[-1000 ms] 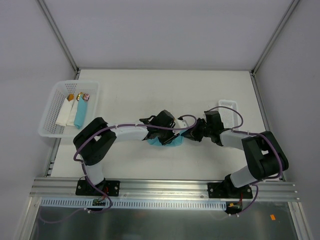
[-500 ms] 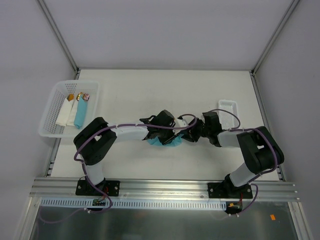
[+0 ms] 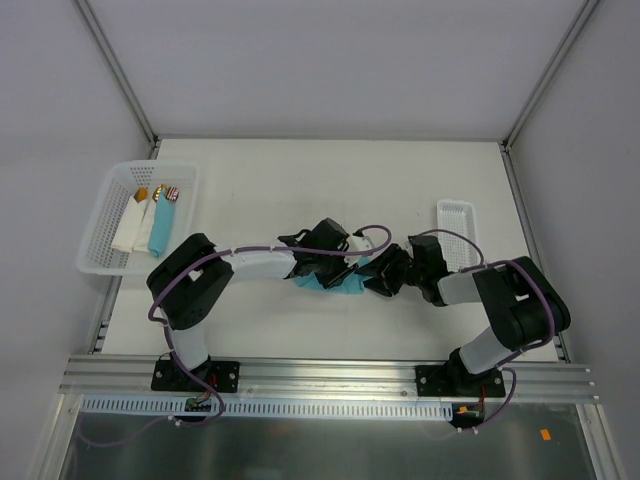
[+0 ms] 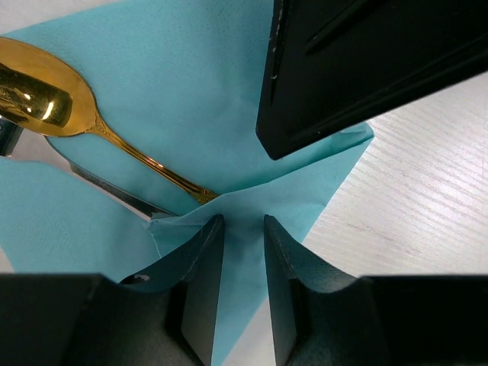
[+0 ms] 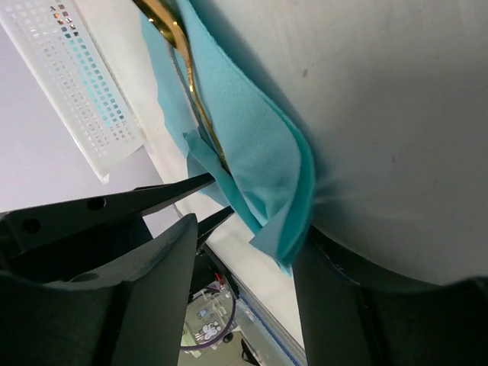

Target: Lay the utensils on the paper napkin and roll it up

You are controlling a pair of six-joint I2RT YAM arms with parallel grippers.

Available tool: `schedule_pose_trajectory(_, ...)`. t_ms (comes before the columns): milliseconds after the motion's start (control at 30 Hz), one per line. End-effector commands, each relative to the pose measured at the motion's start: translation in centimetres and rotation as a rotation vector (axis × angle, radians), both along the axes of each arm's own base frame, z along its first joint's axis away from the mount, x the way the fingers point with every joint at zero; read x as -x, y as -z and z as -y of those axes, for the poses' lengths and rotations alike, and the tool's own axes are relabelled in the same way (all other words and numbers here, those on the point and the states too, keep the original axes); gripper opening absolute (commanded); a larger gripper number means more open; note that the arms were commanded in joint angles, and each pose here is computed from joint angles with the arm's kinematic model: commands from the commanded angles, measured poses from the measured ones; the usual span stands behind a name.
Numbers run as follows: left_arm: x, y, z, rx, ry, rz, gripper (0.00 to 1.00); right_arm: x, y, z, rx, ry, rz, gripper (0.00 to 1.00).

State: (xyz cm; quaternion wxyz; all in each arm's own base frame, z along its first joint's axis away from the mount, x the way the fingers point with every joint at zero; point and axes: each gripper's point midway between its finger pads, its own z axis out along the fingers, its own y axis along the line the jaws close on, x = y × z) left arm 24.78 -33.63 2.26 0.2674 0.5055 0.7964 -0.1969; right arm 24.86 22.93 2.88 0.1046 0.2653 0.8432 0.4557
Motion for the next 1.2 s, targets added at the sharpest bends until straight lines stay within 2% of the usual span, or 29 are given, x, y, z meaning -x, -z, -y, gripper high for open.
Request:
schedule_pose_trajectory(0, -0.5, -0.4, 0.4, 0.012, -0.010, -0.007, 0.28, 0.5, 1.4, 1.3, 0.067, 0.022, 0.011, 0.56)
schedule_pose_trajectory(267, -0.7, -0.6, 0.5, 0.015, -0.013, -0.003, 0.28, 1.6, 2.1, 3.0, 0.151, 0.059, 0.021, 0.64)
schedule_pose_trajectory(400, -0.7, -0.6, 0.5, 0.016, -0.012, -0.007, 0.28, 2.6, 2.5, 4.2, 0.244, 0.035, 0.015, 0.68)
schedule_pose_trajectory(633, -0.7, -0.3, 0.7, 0.015, -0.021, -0.026, 0.28, 2.9, 3.3, 3.6, 0.273, 0.002, 0.014, 0.67)
schedule_pose_trajectory(867, -1.0, -0.3, 0.7, 0.014, -0.030, -0.039, 0.28, 3.0, 4.5, 2.2, 0.259, -0.011, -0.005, 0.62)
schedule_pose_trajectory(1167, -0.9, 0.0, 0.8, 0.019, -0.052, -0.077, 0.27, 2.5, 4.8, 3.1, 0.310, 0.040, 0.019, 0.38)
